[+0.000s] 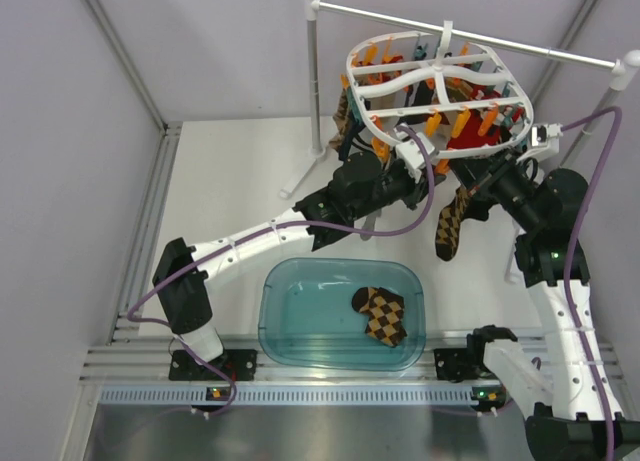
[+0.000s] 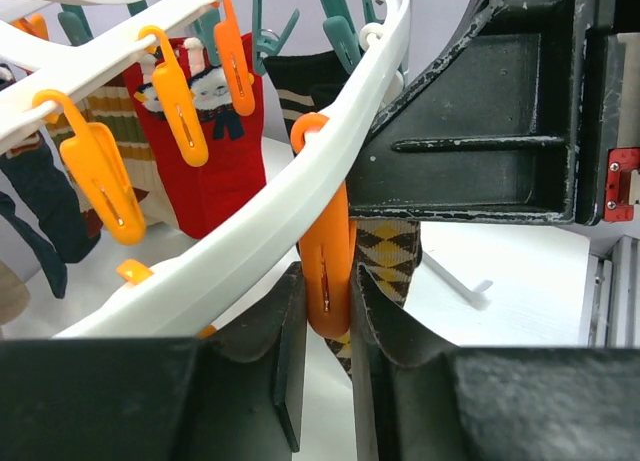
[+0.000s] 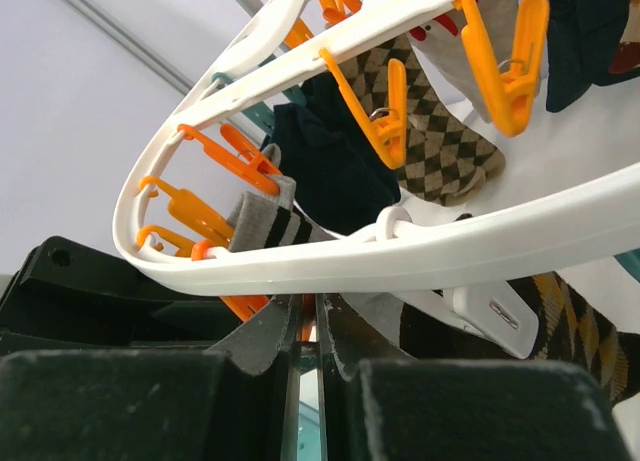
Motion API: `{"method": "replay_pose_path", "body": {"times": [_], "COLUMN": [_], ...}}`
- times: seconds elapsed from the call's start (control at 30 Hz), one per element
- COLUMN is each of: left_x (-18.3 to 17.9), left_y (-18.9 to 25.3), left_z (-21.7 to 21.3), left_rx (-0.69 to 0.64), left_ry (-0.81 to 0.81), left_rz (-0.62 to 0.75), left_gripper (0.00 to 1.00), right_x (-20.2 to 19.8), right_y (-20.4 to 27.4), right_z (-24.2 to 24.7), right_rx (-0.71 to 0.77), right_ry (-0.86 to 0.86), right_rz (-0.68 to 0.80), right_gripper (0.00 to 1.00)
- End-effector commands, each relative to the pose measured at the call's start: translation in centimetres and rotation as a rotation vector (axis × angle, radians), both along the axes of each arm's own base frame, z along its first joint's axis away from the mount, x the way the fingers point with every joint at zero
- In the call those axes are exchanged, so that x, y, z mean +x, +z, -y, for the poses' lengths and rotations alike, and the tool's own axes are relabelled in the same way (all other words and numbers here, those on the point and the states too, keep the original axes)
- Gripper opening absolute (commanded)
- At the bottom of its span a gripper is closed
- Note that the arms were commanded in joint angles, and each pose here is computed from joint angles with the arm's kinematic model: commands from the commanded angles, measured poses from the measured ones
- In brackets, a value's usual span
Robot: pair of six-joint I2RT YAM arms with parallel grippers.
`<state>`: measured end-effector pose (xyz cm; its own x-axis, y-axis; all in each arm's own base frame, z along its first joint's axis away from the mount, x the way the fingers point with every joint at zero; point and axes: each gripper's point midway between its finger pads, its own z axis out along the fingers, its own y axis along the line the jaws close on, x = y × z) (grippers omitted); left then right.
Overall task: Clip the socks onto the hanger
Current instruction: Open the clamp at the hanger.
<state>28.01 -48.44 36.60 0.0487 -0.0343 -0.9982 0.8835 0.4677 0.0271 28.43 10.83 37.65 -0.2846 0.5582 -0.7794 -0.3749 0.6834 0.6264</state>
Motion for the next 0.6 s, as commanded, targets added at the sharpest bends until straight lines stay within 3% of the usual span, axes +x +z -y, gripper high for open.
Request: {"method": "replay_pose_path", "body": {"times": [0.0, 0.07, 0.27, 0.37, 0.57], "left_x": [0.6, 0.6, 0.6, 0.7, 0.5], "left_y": [3.6, 3.2, 2.3, 2.3, 2.3], "left_z": [0.0, 0.0, -0.2, -0.3, -0.4], "left_rx": [-0.091, -0.081, -0.064, -0.062, -0.059], "left_ry": [0.018, 0.017, 0.024, 0.027, 0.02], "left_rz": [0.027, 0.021, 0.021, 0.032, 0.044], "left_gripper": [0.11, 0.0, 0.0, 0.0, 0.0], "right_x": [-0.7, -0.7, -1.1, -1.7, -2.3], "right_y": [0.2, 0.3, 1.0, 1.2, 1.0], "right_z": [-1.1, -1.1, -0.5, -0.3, -0.3], "right_rx": [0.004, 0.009, -0.022, -0.069, -0.125], "right_ry": [0.07, 0.066, 0.033, 0.033, 0.053], "right_rz": [0.01, 0.005, 0.011, 0.023, 0.014], "right_gripper": [0.02, 0.09, 0.44, 0.5, 0.5]}}
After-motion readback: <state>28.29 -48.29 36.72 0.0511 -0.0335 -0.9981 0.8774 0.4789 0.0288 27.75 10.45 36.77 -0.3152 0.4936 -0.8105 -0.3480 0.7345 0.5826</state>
